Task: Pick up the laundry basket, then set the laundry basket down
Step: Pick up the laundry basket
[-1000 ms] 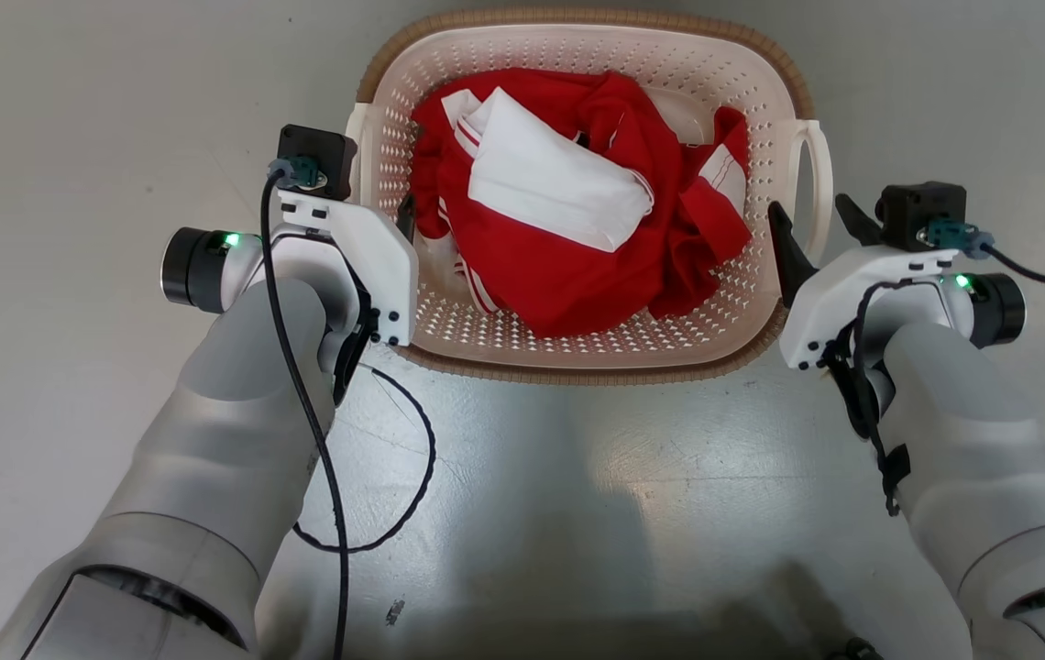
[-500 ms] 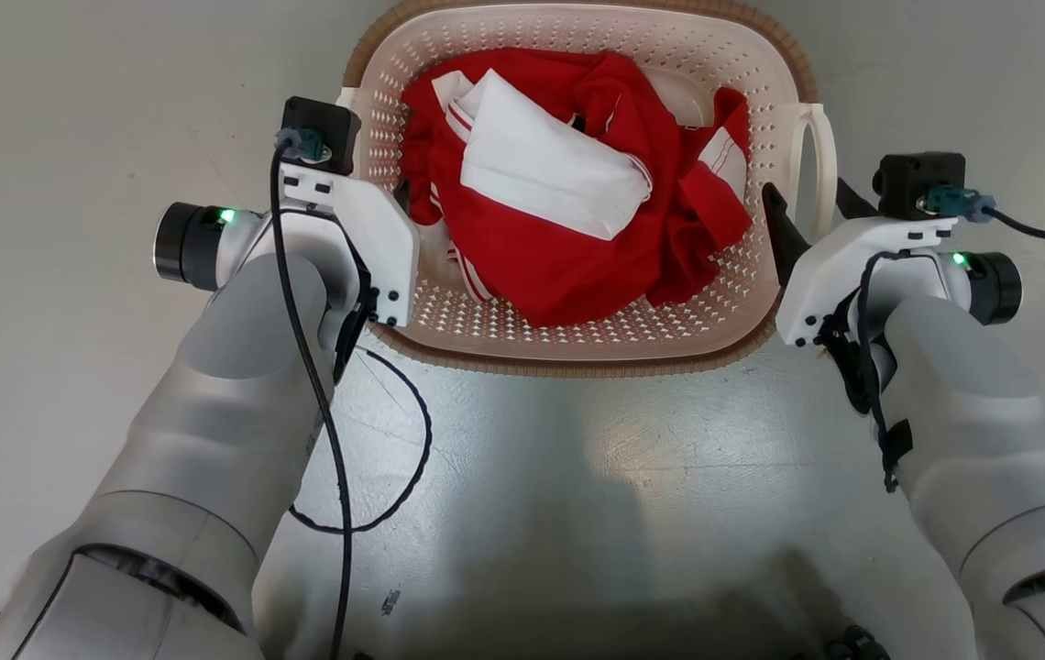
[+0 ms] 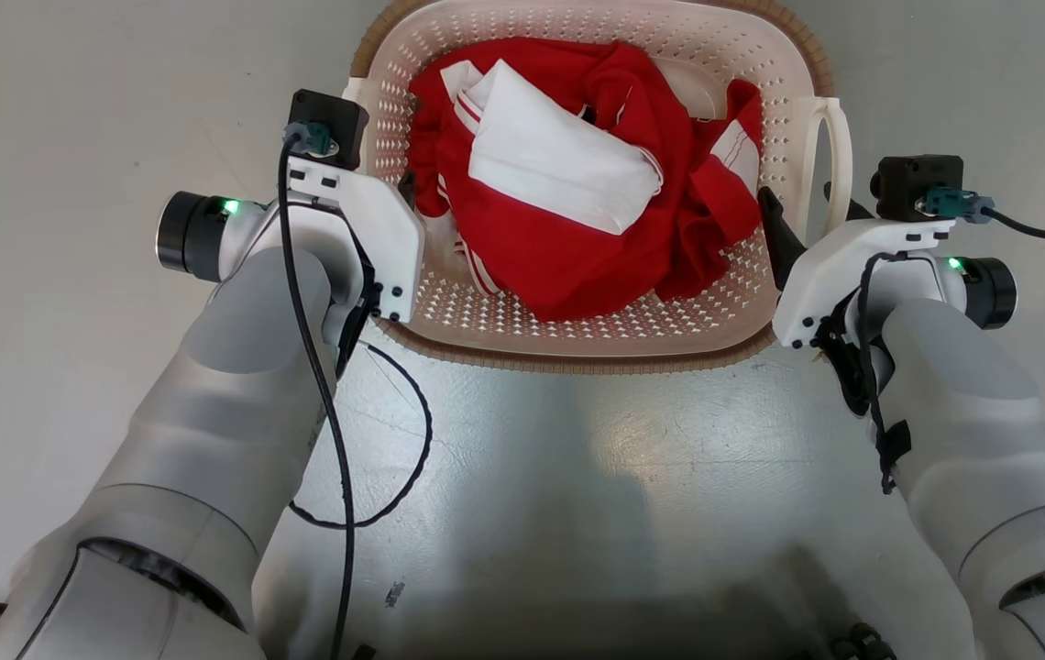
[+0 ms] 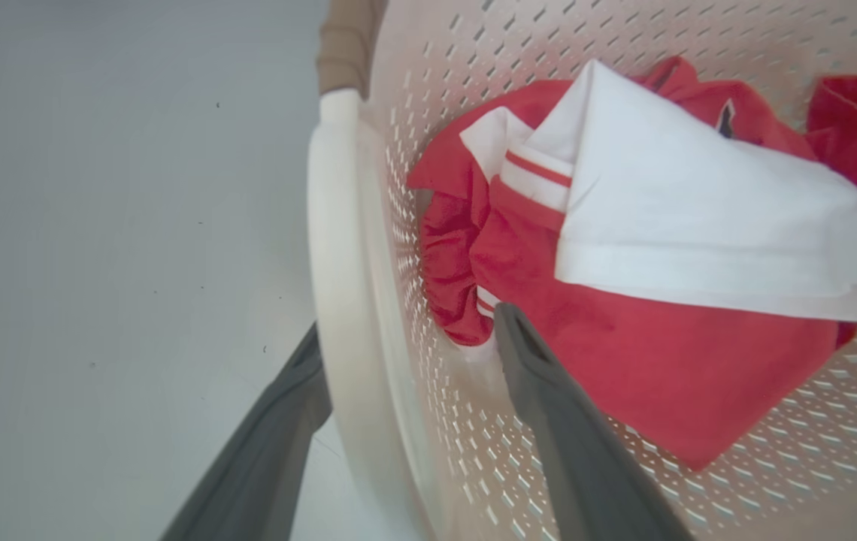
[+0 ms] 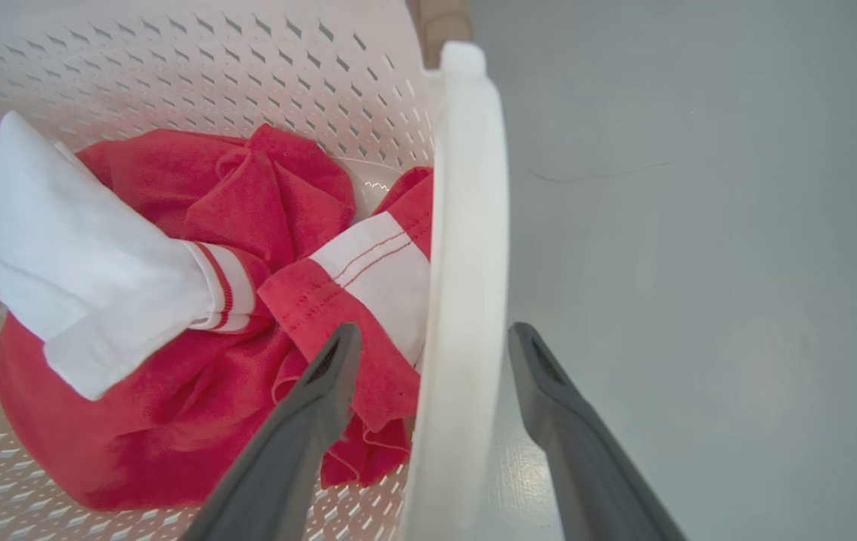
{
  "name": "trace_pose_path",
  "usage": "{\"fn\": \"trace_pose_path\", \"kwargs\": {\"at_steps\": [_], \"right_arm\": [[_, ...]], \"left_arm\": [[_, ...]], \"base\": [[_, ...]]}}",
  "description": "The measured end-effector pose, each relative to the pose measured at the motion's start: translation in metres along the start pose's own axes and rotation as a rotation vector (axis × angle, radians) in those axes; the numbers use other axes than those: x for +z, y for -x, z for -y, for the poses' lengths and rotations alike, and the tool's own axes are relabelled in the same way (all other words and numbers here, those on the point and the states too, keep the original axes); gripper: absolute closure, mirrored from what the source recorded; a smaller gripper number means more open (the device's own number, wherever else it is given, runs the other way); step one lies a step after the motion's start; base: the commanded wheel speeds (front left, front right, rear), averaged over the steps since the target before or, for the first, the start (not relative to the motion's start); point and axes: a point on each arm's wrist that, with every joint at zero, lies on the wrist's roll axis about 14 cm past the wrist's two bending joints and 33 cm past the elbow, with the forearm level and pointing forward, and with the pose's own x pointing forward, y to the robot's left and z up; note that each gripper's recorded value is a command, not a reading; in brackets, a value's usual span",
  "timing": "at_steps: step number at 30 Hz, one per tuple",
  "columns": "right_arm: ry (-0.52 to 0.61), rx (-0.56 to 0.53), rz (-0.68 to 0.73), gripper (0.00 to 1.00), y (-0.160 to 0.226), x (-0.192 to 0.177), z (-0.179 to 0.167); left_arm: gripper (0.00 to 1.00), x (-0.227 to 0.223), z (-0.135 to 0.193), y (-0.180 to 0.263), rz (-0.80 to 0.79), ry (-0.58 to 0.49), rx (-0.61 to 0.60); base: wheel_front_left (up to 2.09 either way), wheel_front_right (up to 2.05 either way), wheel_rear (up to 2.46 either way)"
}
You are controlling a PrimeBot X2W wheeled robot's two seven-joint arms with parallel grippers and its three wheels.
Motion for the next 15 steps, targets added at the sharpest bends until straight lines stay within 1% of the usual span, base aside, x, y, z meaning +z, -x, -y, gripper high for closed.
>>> {"fn": "trace_pose_path", "kwargs": {"at_steps": [3, 4, 5, 6, 15], "right_arm": [[0.002, 0.001, -0.006, 0.00, -0.0012, -0.0023, -0.0001], [0.002, 0.001, -0.007, 0.02, -0.0016, -0.0030, -0.0002], [0.000, 0.002, -0.008, 0.59, -0.0019, -0.0036, -0.0002], [-0.002, 0.001, -0.009, 1.00, -0.0023, -0.0041, 0.0000], [-0.012, -0.001, -0.007, 1.00, -0.0027, -0.0048, 0.0012]], "left_arm": [[0.00, -0.0019, 0.0006, -0.0013, -0.003, 0.001, -0.003], [0.17, -0.0028, 0.0011, -0.0016, -0.005, -0.006, -0.005], [0.61, -0.0036, 0.0020, -0.0019, -0.005, -0.016, -0.008], [1.00, -0.0040, 0.0030, -0.0024, -0.004, -0.021, -0.012], [1.00, 0.0002, 0.0010, -0.0031, 0.020, -0.037, -0.008]], "base": [[0.00, 0.00, 0.00], [0.00, 0.00, 0.00], [0.00, 0.00, 0.00], [0.00, 0.00, 0.00], [0.00, 0.00, 0.00]]}}
